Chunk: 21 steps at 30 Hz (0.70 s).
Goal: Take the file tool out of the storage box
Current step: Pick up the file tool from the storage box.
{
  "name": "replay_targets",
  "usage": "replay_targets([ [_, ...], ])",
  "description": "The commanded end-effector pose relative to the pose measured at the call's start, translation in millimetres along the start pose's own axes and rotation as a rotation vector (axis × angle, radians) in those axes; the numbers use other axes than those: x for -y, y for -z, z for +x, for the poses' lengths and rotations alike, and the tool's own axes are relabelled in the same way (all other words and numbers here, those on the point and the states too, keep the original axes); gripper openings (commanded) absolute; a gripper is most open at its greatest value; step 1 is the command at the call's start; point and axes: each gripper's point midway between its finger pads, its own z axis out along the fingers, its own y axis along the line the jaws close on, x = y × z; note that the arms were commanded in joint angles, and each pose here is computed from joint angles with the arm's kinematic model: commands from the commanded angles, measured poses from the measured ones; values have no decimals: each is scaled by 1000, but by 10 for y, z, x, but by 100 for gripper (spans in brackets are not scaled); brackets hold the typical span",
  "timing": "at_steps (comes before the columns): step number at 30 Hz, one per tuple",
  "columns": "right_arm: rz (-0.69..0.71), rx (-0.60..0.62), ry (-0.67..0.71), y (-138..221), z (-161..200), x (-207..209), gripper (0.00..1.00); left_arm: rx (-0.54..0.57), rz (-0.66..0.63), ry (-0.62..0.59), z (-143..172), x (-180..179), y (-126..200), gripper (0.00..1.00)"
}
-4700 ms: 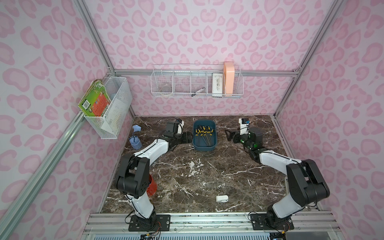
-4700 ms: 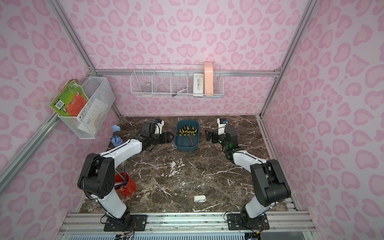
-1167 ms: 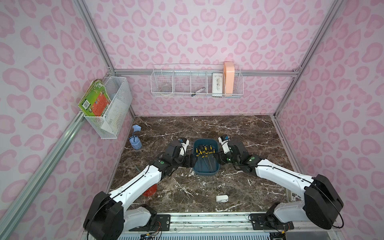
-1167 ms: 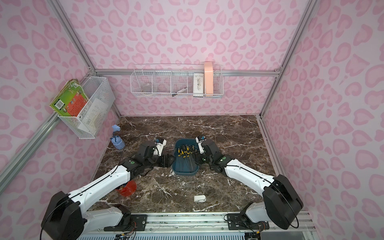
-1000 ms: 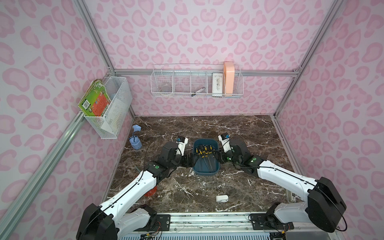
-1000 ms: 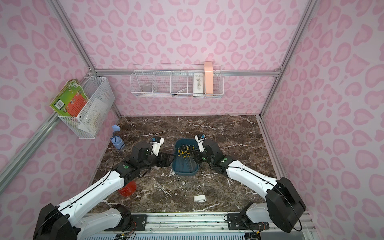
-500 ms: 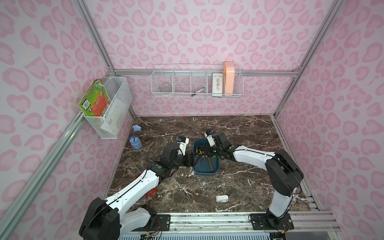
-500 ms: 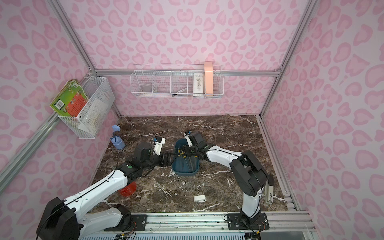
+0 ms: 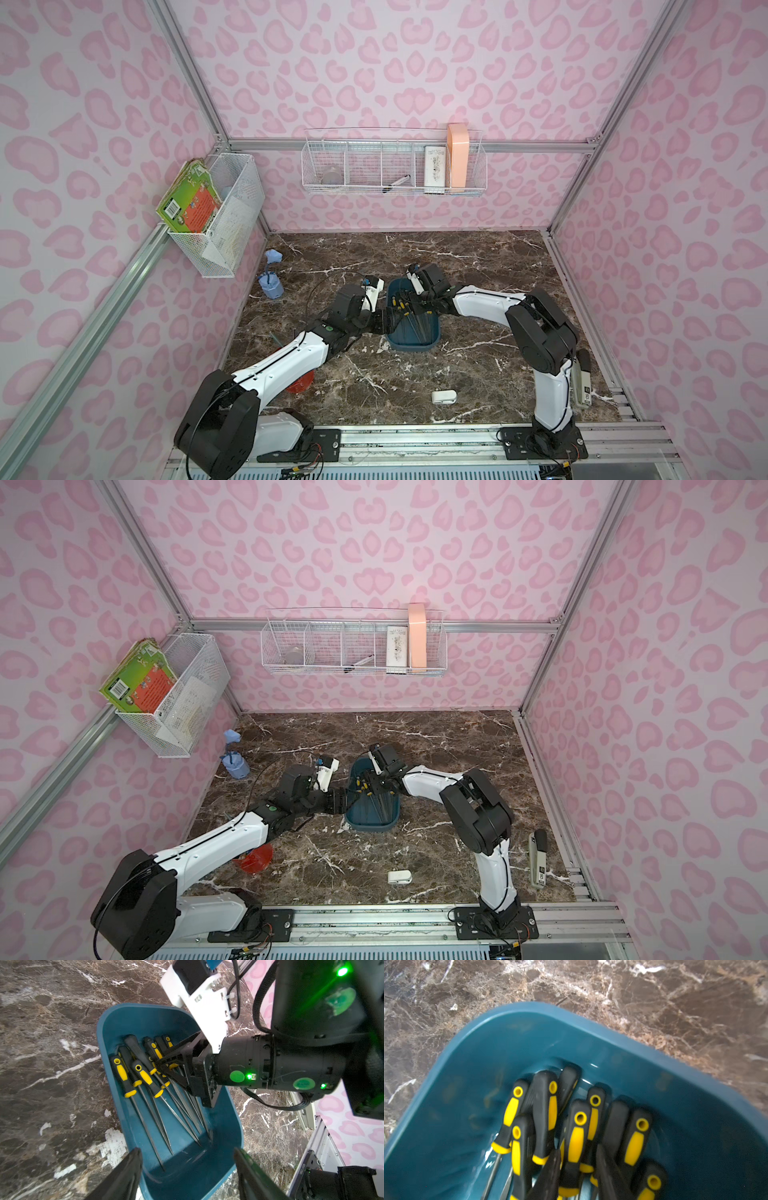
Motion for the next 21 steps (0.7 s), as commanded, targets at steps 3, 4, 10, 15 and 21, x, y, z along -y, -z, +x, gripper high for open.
replay_targets([
  [3,-25,-22,-3,-72,40,0,33,9,26,-29,-49,52,-24,74],
  [4,-13,-27,-6,-82,56,30,34,7,22,-31,-44,42,-30,74],
  [10,48,-59,-9,-127,170,116,38,-7,13,-30,-15,2,-85,74],
  [15,67,-93,-7,-212,219,176,28,-21,37,-25,-4,31,-135,74],
  [21,60,-68,3,-172,146,143,21,-30,7,-26,10,-30,-161,74],
])
